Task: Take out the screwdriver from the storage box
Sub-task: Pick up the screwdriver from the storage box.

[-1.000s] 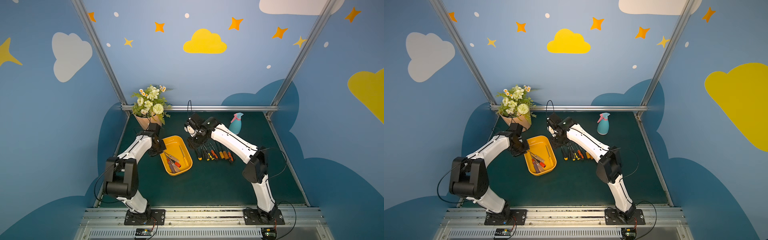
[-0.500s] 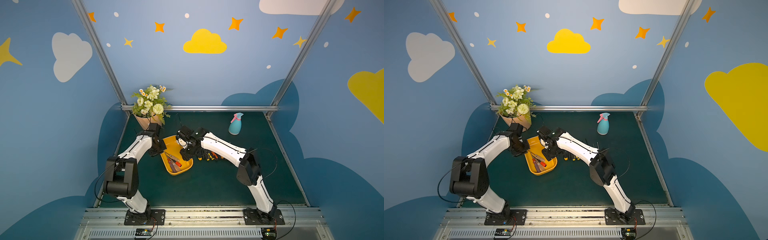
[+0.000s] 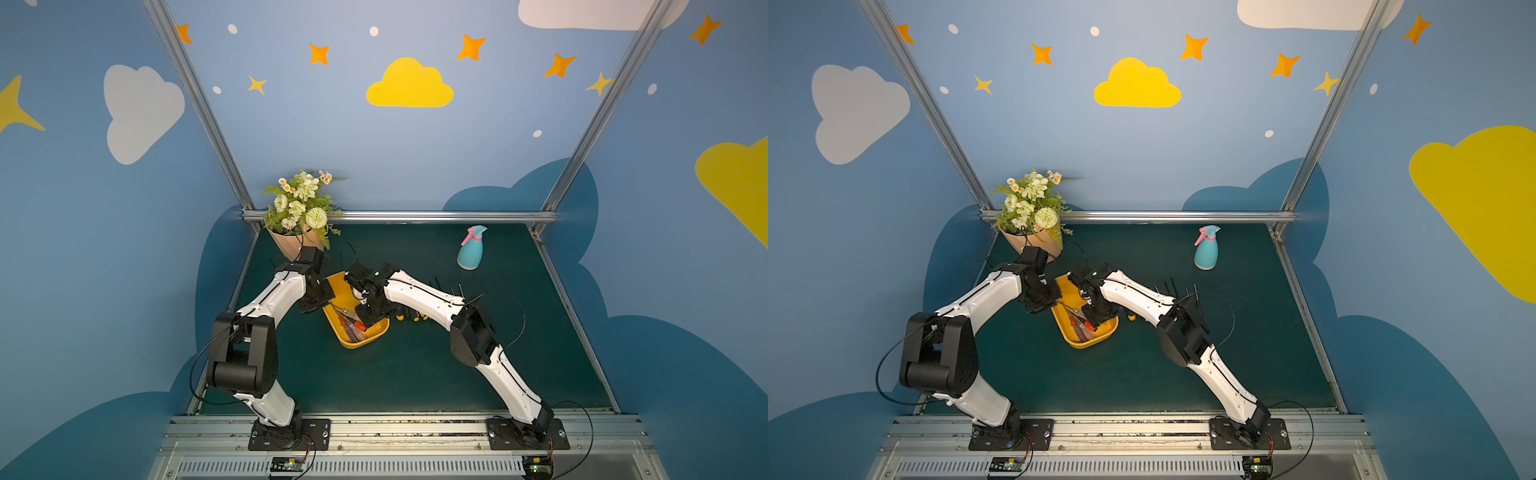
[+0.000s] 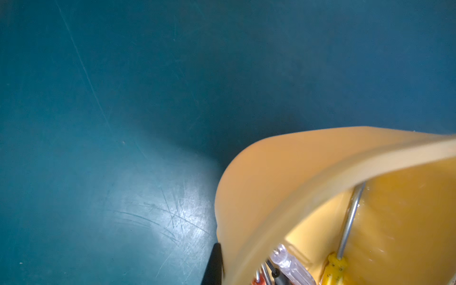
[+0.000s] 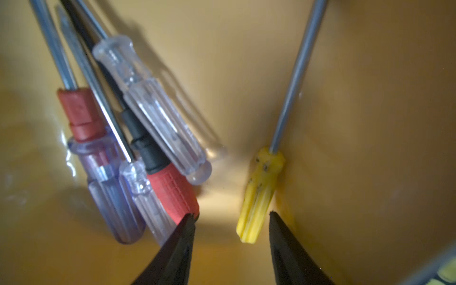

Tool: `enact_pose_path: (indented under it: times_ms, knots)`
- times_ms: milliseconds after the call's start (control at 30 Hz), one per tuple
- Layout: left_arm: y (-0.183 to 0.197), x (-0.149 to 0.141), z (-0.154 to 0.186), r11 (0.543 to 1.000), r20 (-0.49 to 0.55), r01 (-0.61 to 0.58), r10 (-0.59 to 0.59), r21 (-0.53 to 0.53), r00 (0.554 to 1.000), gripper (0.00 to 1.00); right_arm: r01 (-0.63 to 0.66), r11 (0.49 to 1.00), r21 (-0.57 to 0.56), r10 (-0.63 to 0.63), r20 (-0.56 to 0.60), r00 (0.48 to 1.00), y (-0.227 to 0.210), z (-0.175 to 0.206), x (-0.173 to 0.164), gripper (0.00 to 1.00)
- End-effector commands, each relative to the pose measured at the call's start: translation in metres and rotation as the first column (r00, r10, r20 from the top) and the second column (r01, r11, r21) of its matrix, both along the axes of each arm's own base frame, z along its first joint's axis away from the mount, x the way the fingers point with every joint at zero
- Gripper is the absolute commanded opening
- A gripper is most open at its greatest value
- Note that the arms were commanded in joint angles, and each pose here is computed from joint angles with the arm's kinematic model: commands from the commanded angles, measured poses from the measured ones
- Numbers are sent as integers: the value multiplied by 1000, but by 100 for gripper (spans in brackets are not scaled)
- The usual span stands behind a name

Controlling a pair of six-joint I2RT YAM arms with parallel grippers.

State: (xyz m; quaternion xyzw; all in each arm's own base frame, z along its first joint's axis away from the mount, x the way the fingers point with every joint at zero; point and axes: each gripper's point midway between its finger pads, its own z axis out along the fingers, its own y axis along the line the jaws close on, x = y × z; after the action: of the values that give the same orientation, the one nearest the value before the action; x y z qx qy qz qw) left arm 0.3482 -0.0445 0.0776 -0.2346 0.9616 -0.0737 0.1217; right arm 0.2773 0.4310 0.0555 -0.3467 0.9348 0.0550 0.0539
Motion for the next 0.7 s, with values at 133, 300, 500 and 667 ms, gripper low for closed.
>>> enact_pose_path:
  times_ms: [133, 300, 500, 667]
  knots:
    - [-5, -9, 3, 999, -8, 16, -16, -29, 1000, 2, 77, 982, -172, -74, 26, 997, -32, -26, 9, 50]
    - [-5, -9, 3, 999, -8, 17, -17, -27, 1000, 2, 102, 978, -184, -109, -29, 994, -33, -45, 4, 41]
    - [-5, -8, 4, 999, -5, 20, -20, -27, 1000, 2, 117, 982, -145, -131, -91, 987, -23, -61, -2, 36]
    - [-4, -7, 6, 999, -7, 27, -27, -18, 1000, 2, 120, 984, -131, -138, -142, 980, -21, -67, -7, 19]
